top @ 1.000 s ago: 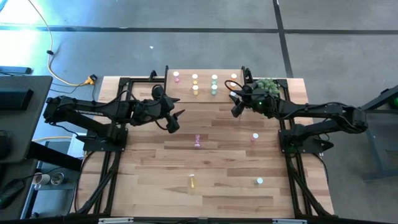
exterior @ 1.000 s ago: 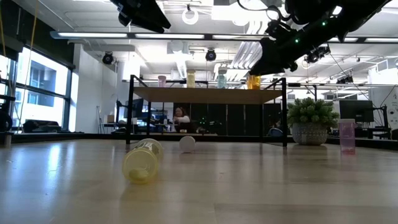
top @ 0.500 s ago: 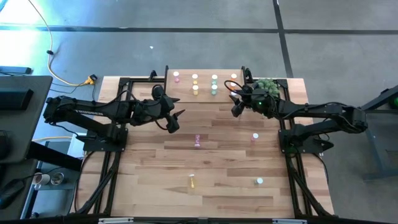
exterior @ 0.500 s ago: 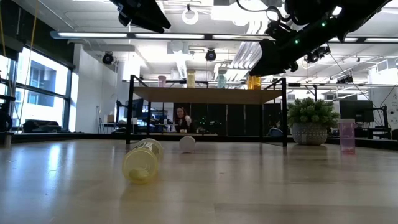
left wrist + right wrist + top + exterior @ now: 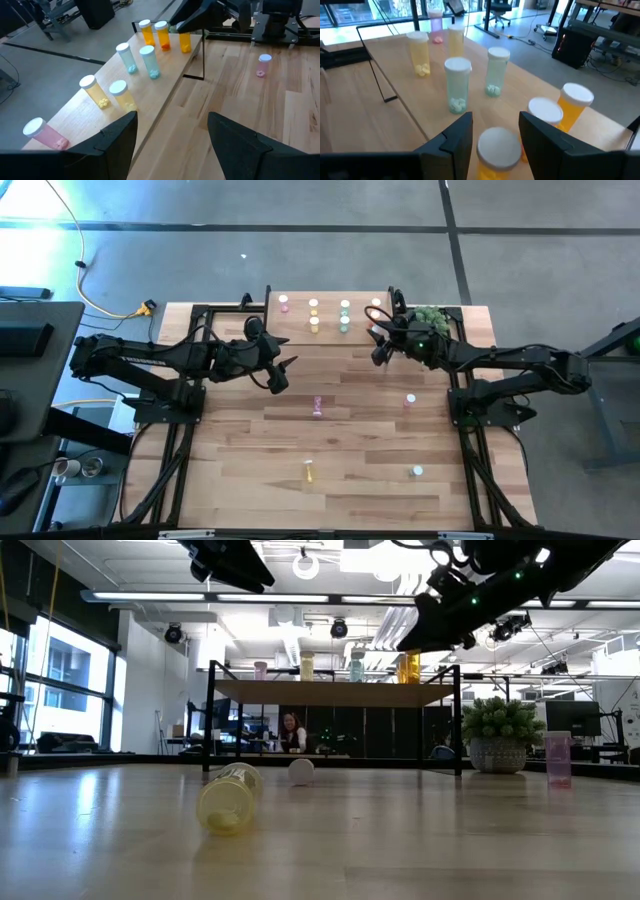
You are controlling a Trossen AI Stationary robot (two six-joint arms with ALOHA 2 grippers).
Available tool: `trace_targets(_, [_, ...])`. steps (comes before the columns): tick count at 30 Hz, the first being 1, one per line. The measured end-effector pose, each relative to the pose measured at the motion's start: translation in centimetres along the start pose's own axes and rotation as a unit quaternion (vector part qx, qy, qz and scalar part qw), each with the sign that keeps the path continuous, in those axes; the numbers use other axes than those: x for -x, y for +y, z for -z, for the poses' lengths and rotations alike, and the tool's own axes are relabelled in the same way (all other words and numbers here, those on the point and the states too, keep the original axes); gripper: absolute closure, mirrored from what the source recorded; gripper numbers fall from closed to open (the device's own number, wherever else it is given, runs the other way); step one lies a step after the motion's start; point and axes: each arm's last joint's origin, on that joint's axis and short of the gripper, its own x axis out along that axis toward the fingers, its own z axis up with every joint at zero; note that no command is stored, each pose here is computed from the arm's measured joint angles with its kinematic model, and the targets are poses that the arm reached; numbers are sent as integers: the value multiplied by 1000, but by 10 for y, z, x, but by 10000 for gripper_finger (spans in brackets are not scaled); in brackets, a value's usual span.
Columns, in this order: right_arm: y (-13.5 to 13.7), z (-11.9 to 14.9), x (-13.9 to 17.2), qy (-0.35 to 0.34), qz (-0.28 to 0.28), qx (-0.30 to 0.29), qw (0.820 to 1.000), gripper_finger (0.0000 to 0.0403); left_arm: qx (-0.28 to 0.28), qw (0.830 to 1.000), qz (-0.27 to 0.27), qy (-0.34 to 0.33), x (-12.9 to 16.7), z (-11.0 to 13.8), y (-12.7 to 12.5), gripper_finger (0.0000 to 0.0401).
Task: Pick and place medicine bottles onto shelf by color
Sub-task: Put the blue pill bottle aligned with the other blue pill bottles on the shelf
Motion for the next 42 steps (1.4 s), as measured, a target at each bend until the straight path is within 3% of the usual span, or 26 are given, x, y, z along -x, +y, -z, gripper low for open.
trace_targets(8, [1,-7,5,-27,-26,5,999,250,0,1000,0,0,0,0,0,172])
trace_targets(17, [12,-22,32,-80,-61,32,994,250,-3,1000,0,4,0,1,0,172])
trace_targets(25, [33,-27,63,-98,-139,27,985,250,-3,1000,0,4,0,1,0,172])
trace_targets(33, [58,-15,82,-54,-216,17,975,250,-2,1000,0,5,0,1,0,172])
trace_targets(38, [69,-2,93,9,-256,7,966,250,14,1000,19,5,0,1,-1,172])
trace_targets(42, [79,9,105,68,-289,-34,954,252,26,999,44,8,0,1,-3,172])
